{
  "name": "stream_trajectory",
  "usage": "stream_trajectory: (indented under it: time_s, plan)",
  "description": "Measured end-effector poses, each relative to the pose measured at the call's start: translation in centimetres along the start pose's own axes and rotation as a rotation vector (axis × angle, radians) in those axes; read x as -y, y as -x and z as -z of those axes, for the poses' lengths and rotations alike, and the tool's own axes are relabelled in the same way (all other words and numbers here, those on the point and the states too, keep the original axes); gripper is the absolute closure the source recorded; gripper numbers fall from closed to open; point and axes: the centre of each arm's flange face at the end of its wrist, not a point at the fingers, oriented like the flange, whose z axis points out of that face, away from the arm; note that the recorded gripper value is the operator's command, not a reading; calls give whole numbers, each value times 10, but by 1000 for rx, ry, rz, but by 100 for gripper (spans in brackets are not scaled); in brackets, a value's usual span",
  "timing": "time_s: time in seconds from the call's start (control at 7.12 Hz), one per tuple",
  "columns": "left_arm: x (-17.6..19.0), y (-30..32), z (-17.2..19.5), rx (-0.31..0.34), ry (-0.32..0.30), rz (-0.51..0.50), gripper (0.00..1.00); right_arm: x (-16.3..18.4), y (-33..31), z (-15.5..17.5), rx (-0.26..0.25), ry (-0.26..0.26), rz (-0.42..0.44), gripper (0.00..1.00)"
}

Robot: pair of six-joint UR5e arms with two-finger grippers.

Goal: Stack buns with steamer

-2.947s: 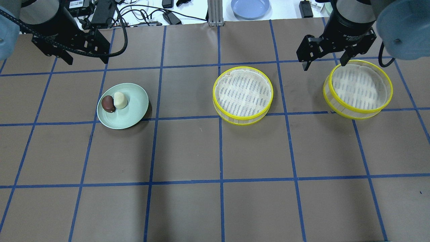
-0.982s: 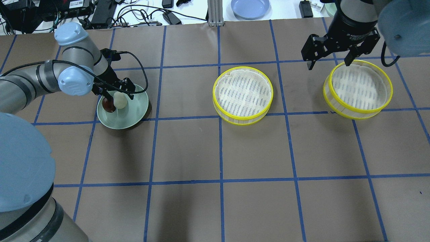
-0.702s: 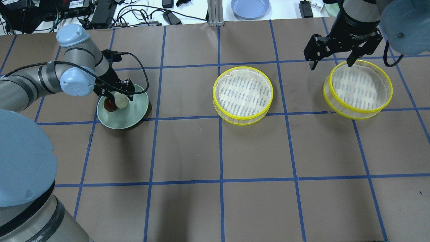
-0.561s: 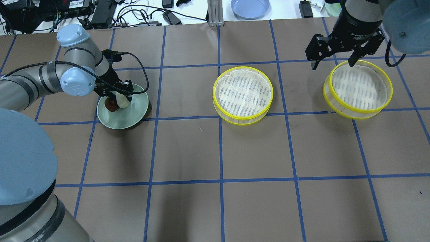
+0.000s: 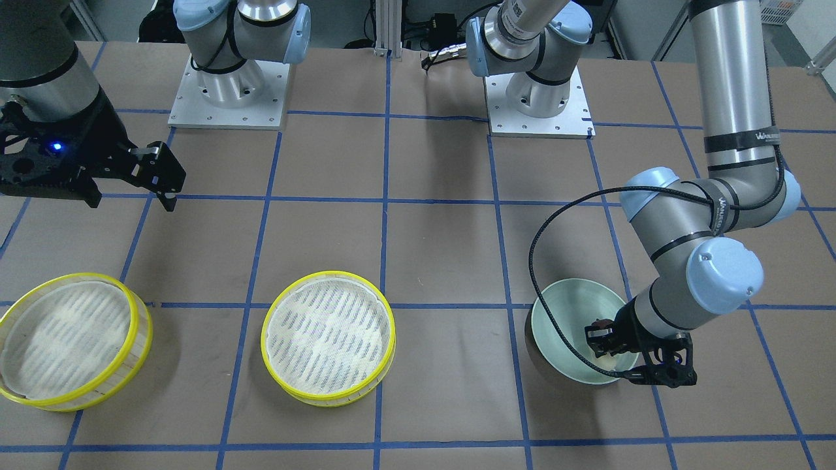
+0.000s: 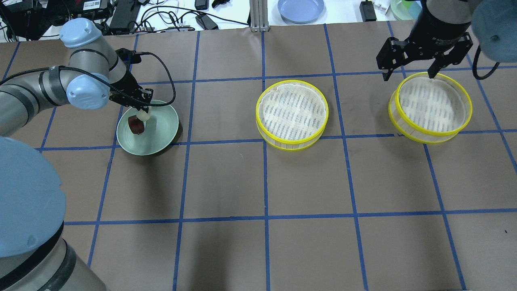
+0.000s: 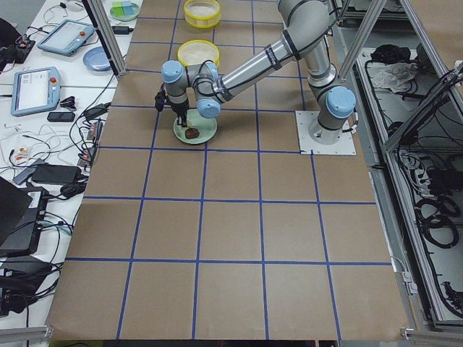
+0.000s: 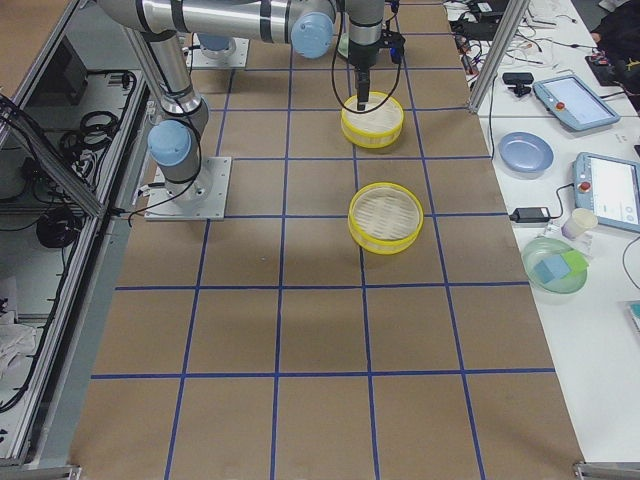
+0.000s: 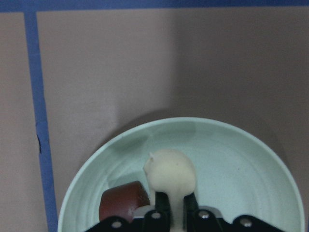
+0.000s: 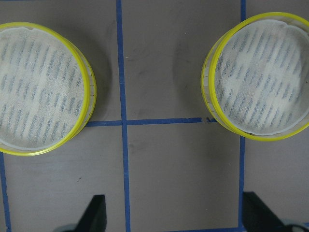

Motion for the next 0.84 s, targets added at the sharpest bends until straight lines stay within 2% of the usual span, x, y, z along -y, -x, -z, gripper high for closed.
stream_trajectory:
  time_s: [0.28,0.42,0.56,0.84]
  plan:
    - [5,-24,38,8,-65,4,100,3,-1,-1,6,-12,15,0]
    - [4,-58,59,-4,-105,37,100,6,-1,-3,16,-19,21,0]
    - [2,-96,79,-35,-140,88,100,8,-2,-4,21,-23,23,0]
    - [-5,-181,109,-166,-215,177,100,9,-9,-6,18,-16,17,0]
